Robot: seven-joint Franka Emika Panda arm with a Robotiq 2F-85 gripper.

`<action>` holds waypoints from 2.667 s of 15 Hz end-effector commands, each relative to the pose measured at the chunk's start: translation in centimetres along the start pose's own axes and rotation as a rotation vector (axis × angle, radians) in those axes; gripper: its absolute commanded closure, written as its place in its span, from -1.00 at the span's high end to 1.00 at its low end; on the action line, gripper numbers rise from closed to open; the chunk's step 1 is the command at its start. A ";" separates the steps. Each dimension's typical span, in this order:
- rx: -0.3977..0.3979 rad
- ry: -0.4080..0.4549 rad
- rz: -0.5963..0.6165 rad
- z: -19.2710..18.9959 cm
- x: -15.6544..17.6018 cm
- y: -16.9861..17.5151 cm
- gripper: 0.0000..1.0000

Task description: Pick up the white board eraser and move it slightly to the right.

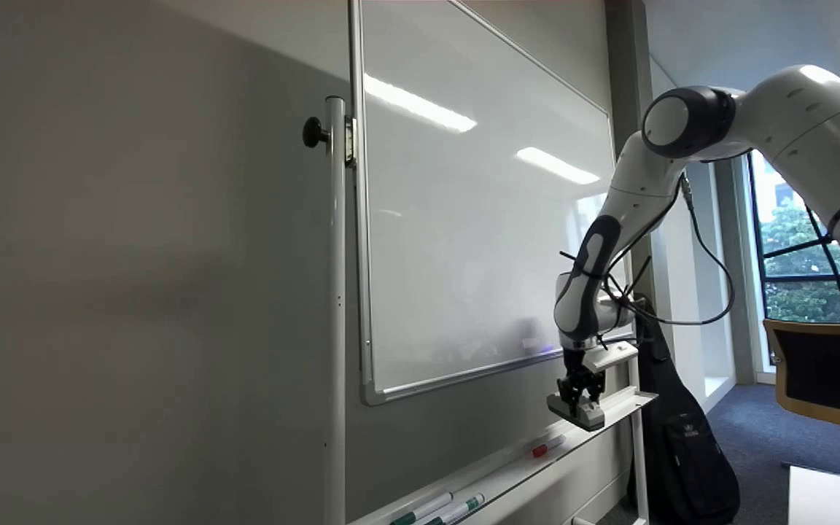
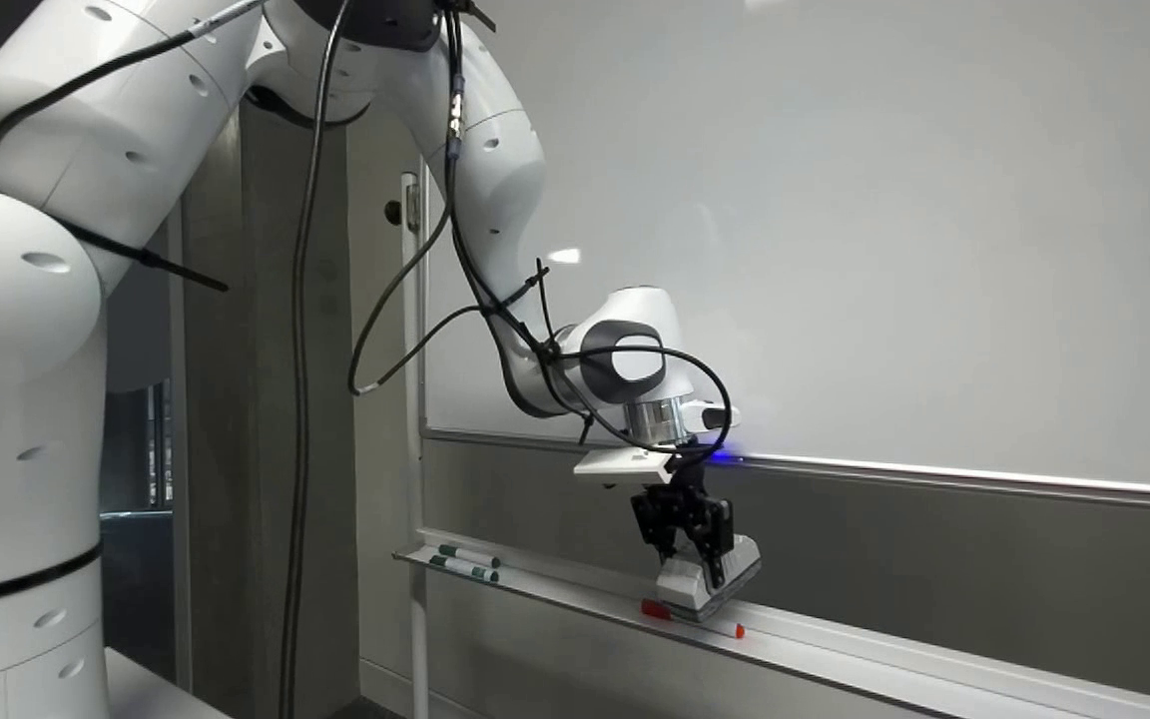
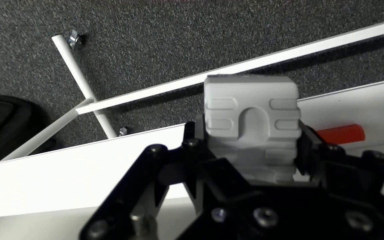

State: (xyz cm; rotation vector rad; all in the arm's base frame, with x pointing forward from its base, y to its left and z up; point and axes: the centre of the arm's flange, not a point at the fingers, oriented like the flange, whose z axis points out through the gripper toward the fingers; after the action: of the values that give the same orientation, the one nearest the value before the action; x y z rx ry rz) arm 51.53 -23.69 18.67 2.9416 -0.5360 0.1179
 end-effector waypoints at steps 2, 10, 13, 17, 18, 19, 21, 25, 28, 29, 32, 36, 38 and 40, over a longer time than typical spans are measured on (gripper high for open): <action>0.015 -0.076 -0.031 0.8 1.9 1.8 -0.26; -0.029 -0.082 -0.112 1.4 3.5 2.8 -0.26; -0.036 -0.084 -0.140 1.9 3.9 3.1 -0.26; -0.040 -0.090 -0.181 2.7 4.2 3.8 -0.26; -0.043 -0.092 -0.186 2.8 4.3 4.1 -0.26; -0.045 -0.093 -0.190 3.0 4.4 4.4 -0.26; -0.050 -0.097 -0.193 3.4 4.5 4.9 -0.26; -0.061 -0.090 -0.203 3.9 4.6 5.3 -0.26; -0.054 -0.039 -0.221 3.5 4.6 4.7 -0.26; -0.044 -0.024 -0.219 3.3 4.6 4.4 -0.26; -0.026 0.007 -0.224 3.3 4.6 3.5 -0.26; -0.016 0.011 -0.230 3.8 4.3 3.0 -0.26; -0.010 0.005 -0.234 4.0 4.1 2.8 -0.26; -0.006 -0.001 -0.234 4.3 3.9 2.7 -0.26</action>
State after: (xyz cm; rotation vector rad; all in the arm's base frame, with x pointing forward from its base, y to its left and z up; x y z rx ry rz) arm 54.13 -28.35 15.38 2.9493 -0.2569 0.0518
